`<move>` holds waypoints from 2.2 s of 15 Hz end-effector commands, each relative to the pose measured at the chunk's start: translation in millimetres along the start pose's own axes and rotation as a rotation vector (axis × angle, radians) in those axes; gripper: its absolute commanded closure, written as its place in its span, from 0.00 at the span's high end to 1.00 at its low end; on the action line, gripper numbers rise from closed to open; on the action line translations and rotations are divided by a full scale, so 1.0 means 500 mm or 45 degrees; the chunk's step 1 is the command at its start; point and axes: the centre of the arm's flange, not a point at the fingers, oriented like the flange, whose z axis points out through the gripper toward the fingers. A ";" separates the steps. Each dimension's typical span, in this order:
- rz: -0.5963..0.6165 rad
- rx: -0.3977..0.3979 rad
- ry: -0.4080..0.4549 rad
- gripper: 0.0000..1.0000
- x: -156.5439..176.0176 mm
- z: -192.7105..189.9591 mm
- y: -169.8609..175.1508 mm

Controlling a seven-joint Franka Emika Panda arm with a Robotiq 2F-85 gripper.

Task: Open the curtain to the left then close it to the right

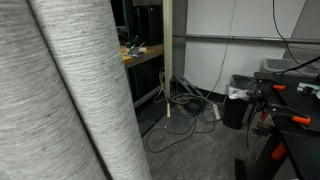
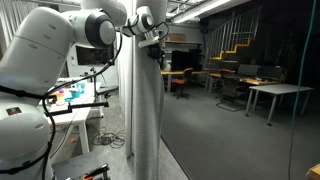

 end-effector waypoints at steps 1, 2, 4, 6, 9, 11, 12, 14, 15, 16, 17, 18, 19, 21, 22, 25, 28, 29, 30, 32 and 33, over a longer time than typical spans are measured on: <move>0.133 -0.003 -0.143 0.01 0.023 0.128 -0.077; 0.174 -0.023 -0.157 0.01 0.024 0.128 -0.078; 0.252 -0.045 -0.181 0.01 0.023 0.128 -0.081; 0.319 -0.048 -0.204 0.01 0.021 0.127 -0.083; 0.397 -0.046 -0.214 0.01 0.021 0.124 -0.087; 0.444 -0.065 -0.213 0.01 0.023 0.124 -0.090; 0.469 -0.085 -0.216 0.01 0.024 0.124 -0.090; 0.516 -0.079 -0.216 0.01 0.025 0.125 -0.092; 0.533 -0.075 -0.215 0.01 0.025 0.125 -0.093; 0.544 -0.072 -0.212 0.01 0.025 0.125 -0.094; 0.553 -0.070 -0.208 0.01 0.026 0.125 -0.095; 0.563 -0.073 -0.203 0.01 0.027 0.126 -0.095; 0.580 -0.086 -0.200 0.01 0.028 0.126 -0.096; 0.631 -0.138 -0.193 0.01 0.029 0.127 -0.096; 0.665 -0.169 -0.177 0.01 0.030 0.128 -0.096; 0.762 -0.255 -0.144 0.01 -0.107 -0.024 0.074; 0.844 -0.367 -0.227 0.01 -0.162 -0.048 0.159; 0.867 -0.396 -0.271 0.01 -0.186 -0.057 0.196; 0.893 -0.419 -0.303 0.01 -0.218 -0.065 0.238; 0.930 -0.452 -0.360 0.01 -0.277 -0.075 0.305; 0.948 -0.468 -0.382 0.01 -0.308 -0.082 0.339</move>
